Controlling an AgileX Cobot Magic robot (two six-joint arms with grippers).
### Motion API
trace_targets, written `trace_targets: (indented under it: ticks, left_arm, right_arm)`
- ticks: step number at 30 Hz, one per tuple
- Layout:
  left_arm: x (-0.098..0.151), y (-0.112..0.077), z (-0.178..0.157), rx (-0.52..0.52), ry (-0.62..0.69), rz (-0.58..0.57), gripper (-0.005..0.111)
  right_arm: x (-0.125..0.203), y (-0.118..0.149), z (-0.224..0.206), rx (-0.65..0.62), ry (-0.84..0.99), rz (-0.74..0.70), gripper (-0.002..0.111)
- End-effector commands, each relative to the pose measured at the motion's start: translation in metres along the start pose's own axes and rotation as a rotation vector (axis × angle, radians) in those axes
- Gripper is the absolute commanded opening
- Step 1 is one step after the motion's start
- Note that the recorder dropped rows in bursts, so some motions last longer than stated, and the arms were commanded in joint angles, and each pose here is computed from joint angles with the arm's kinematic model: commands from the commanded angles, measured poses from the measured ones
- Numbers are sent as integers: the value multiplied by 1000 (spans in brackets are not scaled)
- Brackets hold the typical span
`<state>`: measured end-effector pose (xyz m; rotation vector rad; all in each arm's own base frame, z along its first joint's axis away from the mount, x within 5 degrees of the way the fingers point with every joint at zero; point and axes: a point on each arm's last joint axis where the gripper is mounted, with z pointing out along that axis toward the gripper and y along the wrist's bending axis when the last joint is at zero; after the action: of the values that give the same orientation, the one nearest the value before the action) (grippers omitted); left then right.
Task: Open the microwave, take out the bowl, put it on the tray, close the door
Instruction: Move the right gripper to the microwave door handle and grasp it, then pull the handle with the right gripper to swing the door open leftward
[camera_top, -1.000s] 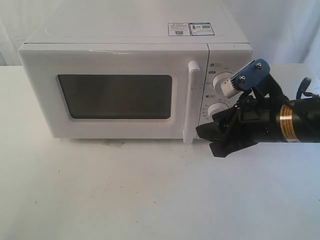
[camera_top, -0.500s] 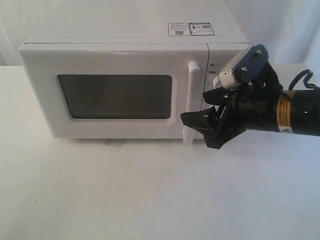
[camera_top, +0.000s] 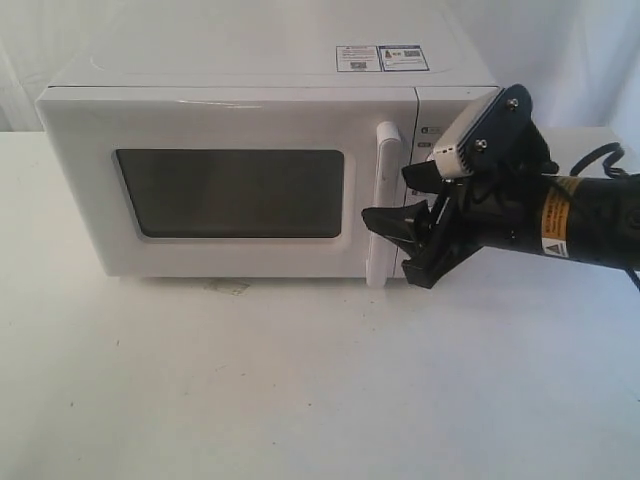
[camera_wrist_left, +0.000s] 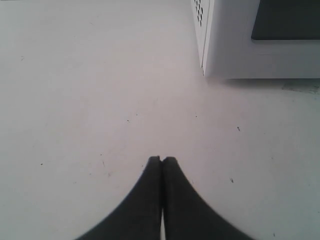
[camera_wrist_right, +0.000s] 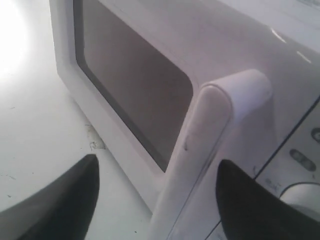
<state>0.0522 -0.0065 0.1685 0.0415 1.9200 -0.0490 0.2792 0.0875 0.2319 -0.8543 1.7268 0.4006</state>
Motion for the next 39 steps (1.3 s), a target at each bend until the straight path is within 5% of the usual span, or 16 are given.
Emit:
trace_targets:
  ticks: [1, 8, 16, 17, 24, 28, 30, 33, 39]
  left_arm:
    - [1, 0, 0, 1, -2, -11, 0]
    - [1, 0, 0, 1, -2, -11, 0]
    - [1, 0, 0, 1, -2, -11, 0]
    - [1, 0, 0, 1, -2, -11, 0]
    - [1, 0, 0, 1, -2, -11, 0]
    - [1, 0, 0, 1, -2, -11, 0]
    - [1, 0, 0, 1, -2, -11, 0]
    - [1, 0, 0, 1, -2, -12, 0]
    - [1, 0, 0, 1, -2, -12, 0]
  right_arm:
    - [0, -4, 9, -10, -23, -4, 58]
    - [4, -5, 28, -112, -99, 33, 54]
    - [9, -8, 35, -115, -88, 50, 13]
    - [9, -8, 35, -115, -88, 50, 0]
    - [10, -2, 34, -176, -90, -28, 0]
    - [16, 42, 12, -746, -120, -353, 0]
    - [14, 36, 16, -664, -97, -335, 0]
    - [14, 17, 27, -416, -3, -89, 0]
    - [16, 19, 26, -439, 21, -85, 0]
